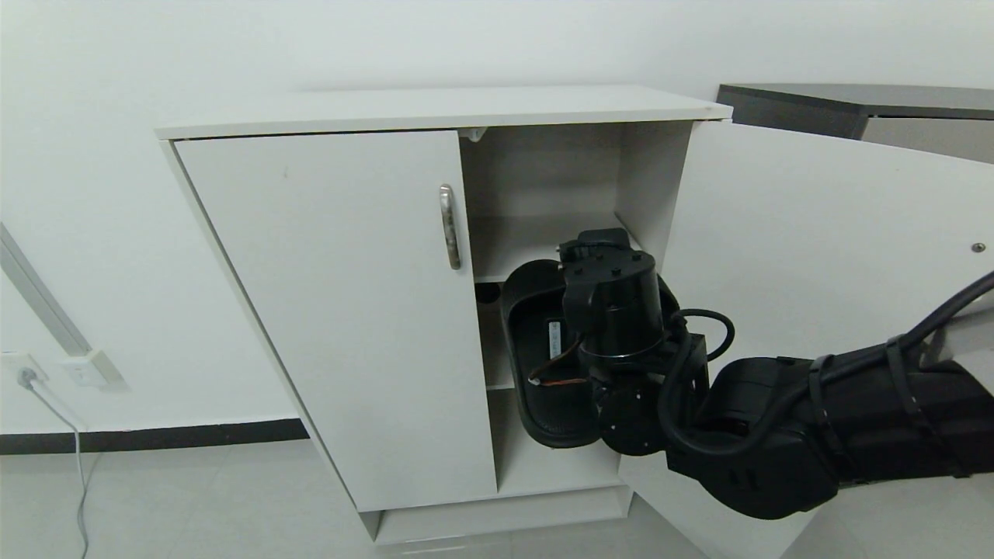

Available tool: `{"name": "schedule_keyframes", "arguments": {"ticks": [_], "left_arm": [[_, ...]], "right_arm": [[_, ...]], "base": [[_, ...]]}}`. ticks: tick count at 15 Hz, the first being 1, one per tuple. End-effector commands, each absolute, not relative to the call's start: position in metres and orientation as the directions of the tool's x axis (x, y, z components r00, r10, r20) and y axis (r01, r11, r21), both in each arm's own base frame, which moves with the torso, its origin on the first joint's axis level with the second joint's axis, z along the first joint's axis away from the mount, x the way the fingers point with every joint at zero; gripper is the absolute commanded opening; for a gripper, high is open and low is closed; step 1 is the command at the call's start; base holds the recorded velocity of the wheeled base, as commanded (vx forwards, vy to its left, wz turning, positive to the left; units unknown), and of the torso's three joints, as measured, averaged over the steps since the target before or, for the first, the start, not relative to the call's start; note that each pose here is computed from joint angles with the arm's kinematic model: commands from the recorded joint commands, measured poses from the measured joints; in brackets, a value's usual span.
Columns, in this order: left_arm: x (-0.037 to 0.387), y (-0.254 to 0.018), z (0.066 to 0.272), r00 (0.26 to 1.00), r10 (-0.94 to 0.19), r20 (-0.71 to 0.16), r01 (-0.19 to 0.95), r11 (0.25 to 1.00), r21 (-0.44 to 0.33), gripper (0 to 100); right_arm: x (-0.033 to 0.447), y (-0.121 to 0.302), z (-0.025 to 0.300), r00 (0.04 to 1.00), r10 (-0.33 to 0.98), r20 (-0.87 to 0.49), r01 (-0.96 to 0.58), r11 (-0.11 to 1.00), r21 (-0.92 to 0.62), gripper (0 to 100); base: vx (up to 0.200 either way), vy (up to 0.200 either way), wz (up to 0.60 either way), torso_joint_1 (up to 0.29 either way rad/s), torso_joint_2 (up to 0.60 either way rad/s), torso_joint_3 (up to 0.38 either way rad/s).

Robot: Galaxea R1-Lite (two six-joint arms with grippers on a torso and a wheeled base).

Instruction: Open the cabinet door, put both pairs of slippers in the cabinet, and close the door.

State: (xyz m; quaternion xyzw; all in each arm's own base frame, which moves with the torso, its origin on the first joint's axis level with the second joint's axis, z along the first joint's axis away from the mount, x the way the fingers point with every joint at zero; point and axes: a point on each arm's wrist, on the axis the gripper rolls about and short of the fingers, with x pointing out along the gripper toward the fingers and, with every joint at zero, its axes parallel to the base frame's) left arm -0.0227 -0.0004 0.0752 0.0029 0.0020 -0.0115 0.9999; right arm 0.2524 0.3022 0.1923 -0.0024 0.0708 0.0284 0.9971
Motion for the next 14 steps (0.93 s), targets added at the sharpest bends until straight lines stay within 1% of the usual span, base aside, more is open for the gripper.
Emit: {"name": "schedule_keyframes", "arguments": {"ticks": [1, 12, 14], "left_arm": [[-0.0227, -0.0004, 0.0752, 1.000, -0.023, -0.005, 0.023, 1.000, 0.006, 0], [-0.0227, -0.0004, 0.0752, 1.000, -0.023, -0.005, 0.023, 1.000, 0.006, 0], [-0.0227, -0.0004, 0.0752, 1.000, -0.023, -0.005, 0.023, 1.000, 0.006, 0]], "right_arm": [[0.2517, 0.3019, 0.1933, 0.989, 0.057, -0.140, -0.057, 0.998, 0.001, 0], [0.2504, 0.3022, 0.1914, 0.988, 0.061, -0.145, -0.062, 0.998, -0.004, 0], [0.2508, 0.3028, 0.1888, 0.987, 0.061, -0.150, -0.064, 0.998, -0.010, 0]], "base": [[0.200, 0.000, 0.00, 0.002, 0.00, 0.002], [0.200, 0.000, 0.00, 0.004, 0.00, 0.001], [0.000, 0.000, 0.00, 0.000, 0.00, 0.000]]}}
